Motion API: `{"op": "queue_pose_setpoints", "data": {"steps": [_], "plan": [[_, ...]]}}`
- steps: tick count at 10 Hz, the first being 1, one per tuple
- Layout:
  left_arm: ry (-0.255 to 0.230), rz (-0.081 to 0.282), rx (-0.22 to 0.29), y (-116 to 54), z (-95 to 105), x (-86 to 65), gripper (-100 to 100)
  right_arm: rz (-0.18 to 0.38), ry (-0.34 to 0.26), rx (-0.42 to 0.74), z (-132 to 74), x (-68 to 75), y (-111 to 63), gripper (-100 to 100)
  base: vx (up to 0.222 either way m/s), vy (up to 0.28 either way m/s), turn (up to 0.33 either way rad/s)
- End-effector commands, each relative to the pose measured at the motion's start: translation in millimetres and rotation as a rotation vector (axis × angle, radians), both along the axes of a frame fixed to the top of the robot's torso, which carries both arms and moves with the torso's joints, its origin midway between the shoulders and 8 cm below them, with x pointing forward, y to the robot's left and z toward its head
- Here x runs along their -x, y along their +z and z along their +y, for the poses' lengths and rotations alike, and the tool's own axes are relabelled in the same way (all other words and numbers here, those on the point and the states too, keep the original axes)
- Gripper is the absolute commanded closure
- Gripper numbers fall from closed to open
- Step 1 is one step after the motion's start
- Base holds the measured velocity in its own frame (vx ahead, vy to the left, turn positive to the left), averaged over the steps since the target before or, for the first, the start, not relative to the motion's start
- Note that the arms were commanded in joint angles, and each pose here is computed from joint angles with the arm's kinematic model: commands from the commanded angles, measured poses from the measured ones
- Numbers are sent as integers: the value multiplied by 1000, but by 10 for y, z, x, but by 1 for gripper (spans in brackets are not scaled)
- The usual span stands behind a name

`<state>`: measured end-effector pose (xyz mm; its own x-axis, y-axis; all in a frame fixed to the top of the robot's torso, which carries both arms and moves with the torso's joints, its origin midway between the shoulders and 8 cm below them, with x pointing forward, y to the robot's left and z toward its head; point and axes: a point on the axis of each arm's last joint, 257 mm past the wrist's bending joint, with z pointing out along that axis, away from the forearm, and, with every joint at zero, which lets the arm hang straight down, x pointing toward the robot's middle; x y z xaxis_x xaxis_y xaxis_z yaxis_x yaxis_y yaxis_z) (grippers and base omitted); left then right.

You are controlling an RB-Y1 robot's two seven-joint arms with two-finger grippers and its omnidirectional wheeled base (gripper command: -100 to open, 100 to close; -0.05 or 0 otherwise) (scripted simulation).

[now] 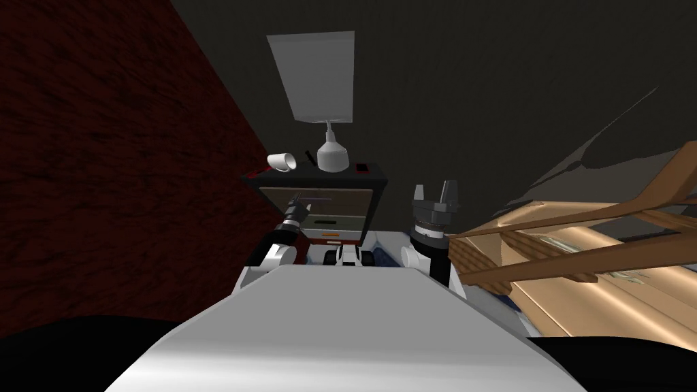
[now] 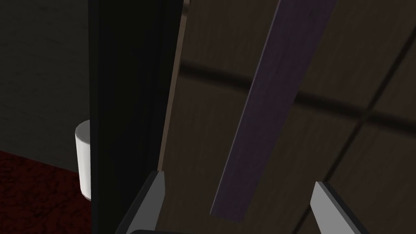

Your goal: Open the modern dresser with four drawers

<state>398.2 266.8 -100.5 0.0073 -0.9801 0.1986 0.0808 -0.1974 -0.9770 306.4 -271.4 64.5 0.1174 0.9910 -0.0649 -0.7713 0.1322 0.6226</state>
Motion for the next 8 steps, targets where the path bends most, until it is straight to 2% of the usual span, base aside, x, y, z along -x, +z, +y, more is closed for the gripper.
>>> {"op": "queue_pose_setpoints", "data": {"steps": [1,4,8], "plan": [[-4,-1,0,23,-12,37,100,0,0,0,0,0,0,0,-110,-7,34],[-10,-3,0,52,-28,85,100,0,0,0,1,-1,1,0,-187,14,17],[-16,9,0,16,-44,119,100,0,0,0,0,-1,1,0,-142,5,13]]}}
